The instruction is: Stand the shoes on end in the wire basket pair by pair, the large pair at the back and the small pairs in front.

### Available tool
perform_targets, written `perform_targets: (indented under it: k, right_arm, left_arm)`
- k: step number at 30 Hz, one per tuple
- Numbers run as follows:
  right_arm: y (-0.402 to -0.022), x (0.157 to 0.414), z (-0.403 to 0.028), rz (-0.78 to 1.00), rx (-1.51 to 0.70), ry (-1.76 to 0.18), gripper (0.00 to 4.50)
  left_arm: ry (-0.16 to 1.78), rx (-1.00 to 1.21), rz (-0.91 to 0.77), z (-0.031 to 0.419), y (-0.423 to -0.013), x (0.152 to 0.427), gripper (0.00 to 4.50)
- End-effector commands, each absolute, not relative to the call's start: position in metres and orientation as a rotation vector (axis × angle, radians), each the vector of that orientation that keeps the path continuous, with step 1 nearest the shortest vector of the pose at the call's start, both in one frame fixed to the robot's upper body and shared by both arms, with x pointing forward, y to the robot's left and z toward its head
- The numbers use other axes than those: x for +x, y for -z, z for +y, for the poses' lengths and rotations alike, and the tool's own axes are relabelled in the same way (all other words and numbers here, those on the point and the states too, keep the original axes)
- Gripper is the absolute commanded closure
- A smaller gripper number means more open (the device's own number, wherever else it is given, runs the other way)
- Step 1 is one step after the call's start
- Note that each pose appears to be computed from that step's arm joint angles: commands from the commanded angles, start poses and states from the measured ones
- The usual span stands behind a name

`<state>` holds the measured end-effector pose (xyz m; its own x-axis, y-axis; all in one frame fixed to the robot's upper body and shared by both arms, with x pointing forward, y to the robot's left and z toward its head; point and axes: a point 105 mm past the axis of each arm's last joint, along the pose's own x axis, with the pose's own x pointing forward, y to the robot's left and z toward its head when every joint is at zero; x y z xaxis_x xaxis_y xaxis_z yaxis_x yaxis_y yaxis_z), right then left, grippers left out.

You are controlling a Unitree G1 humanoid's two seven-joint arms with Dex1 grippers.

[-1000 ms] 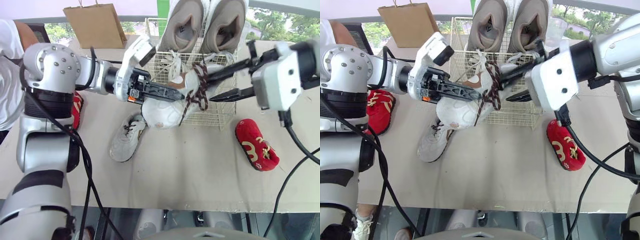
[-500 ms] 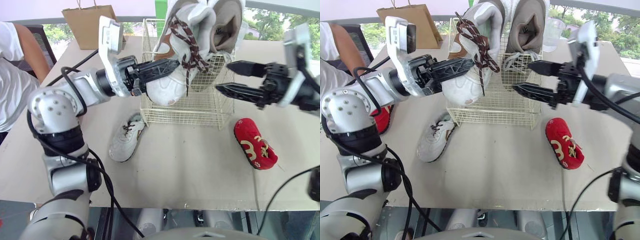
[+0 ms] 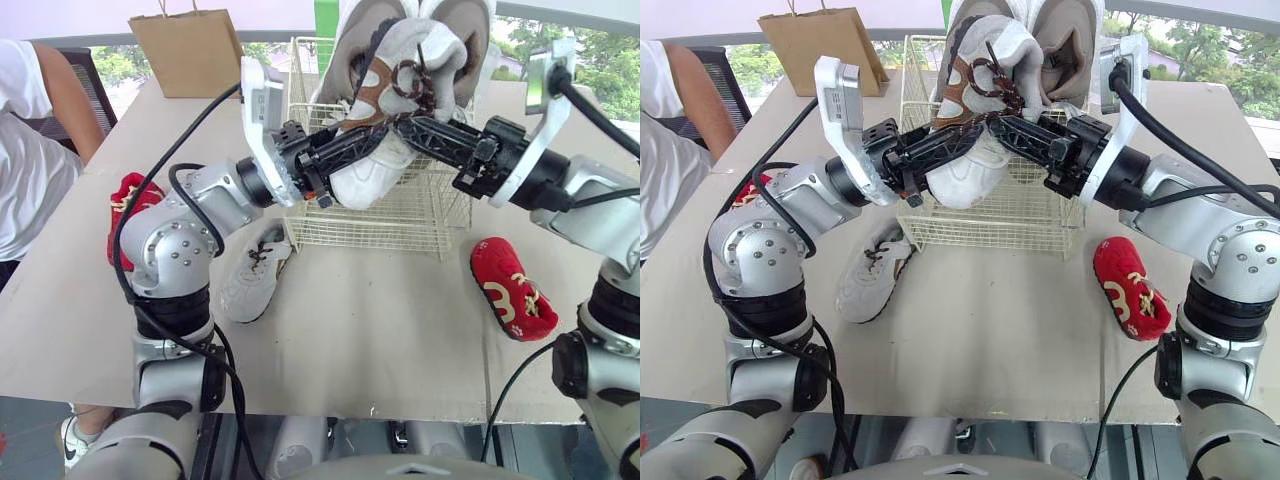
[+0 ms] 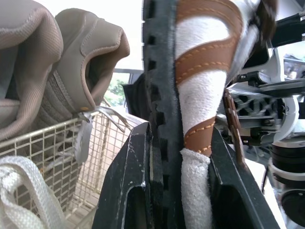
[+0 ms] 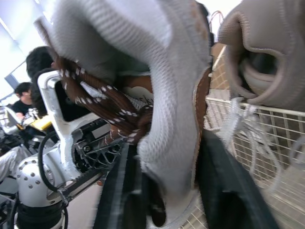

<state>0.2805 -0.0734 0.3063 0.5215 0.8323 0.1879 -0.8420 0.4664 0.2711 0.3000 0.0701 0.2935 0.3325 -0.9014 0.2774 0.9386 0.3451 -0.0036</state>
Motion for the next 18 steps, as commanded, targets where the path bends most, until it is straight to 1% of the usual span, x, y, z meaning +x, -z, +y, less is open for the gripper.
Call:
perform_targets:
  k: [1,2,3,4,8,12,14,16,18]
  right_arm:
    - [-0.311,0.272,-0.075,-0.072,0.310,-1.040,4.50]
    - [-0.312,0.273,-0.077,-0.087,0.296,-1.030,4.50]
    - [-0.315,0.273,-0.081,-0.114,0.281,-1.014,4.50]
    - [-0.320,0.274,-0.086,-0.155,0.263,-0.987,4.50]
    - [-0.335,0.276,-0.106,-0.279,0.177,-0.887,4.50]
    - [-0.352,0.280,-0.122,-0.404,0.027,-0.761,4.50]
    - [-0.364,0.289,-0.118,-0.451,-0.097,-0.692,4.50]
    - [-0.365,0.296,-0.113,-0.470,-0.205,-0.664,4.50]
    - [-0.360,0.302,-0.111,-0.477,-0.251,-0.645,4.50]
  left_arm:
    - [1.240,-0.206,-0.304,0.076,-0.310,0.287,2.55]
    - [1.228,-0.229,-0.279,0.080,-0.308,0.289,2.15]
    - [1.208,-0.243,-0.256,0.085,-0.305,0.290,1.62]
    - [1.193,-0.240,-0.228,0.091,-0.299,0.289,1.24]
    - [1.149,-0.208,-0.151,0.107,-0.276,0.278,1.24]
    - [1.114,-0.170,-0.091,0.116,-0.252,0.264,1.24]
    - [1.100,-0.149,-0.090,0.117,-0.244,0.259,1.24]
    - [1.086,-0.107,-0.117,0.116,-0.239,0.254,1.24]
    - [1.079,-0.065,-0.139,0.116,-0.235,0.248,1.24]
